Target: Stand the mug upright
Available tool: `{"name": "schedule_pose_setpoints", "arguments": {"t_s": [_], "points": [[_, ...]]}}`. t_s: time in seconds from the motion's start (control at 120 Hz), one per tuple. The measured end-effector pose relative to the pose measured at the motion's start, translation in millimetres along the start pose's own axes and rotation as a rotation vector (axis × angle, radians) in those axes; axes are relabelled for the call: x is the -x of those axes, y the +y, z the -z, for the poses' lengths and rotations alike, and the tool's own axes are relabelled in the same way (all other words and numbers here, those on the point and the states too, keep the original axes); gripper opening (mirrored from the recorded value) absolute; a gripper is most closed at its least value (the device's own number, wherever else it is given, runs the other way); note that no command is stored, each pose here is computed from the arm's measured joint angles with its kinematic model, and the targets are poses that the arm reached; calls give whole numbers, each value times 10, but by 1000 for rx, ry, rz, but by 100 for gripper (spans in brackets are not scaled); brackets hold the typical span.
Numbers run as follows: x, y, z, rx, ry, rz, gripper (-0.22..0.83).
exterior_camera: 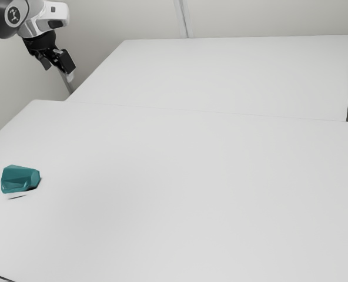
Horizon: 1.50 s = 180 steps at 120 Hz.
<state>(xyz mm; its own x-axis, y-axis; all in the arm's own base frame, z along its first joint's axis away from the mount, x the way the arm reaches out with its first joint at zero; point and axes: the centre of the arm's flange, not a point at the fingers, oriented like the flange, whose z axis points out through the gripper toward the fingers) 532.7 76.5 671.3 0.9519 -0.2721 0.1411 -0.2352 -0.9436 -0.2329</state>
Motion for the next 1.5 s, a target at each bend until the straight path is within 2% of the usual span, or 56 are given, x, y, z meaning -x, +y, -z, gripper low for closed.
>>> {"name": "schedule_pose_setpoints", "arguments": {"t_s": [0.3, 0.475, 0.717, 0.95, 1.108, 1.233, 1.4, 1.5], "points": [[37, 18, -68, 8, -17, 21, 62], [170, -149, -368, 30, -69, 74, 62], [979, -1015, -1174, 244, -161, 404, 62], [1547, -1647, -1965, 386, -249, 601, 62], [1974, -2152, -2443, 440, -268, 681, 62], [2175, -2514, -2752, 466, -250, 693, 61], [2595, -2901, -3063, 533, -174, 709, 61], [2717, -3033, -3235, 566, -127, 686, 61]]}}
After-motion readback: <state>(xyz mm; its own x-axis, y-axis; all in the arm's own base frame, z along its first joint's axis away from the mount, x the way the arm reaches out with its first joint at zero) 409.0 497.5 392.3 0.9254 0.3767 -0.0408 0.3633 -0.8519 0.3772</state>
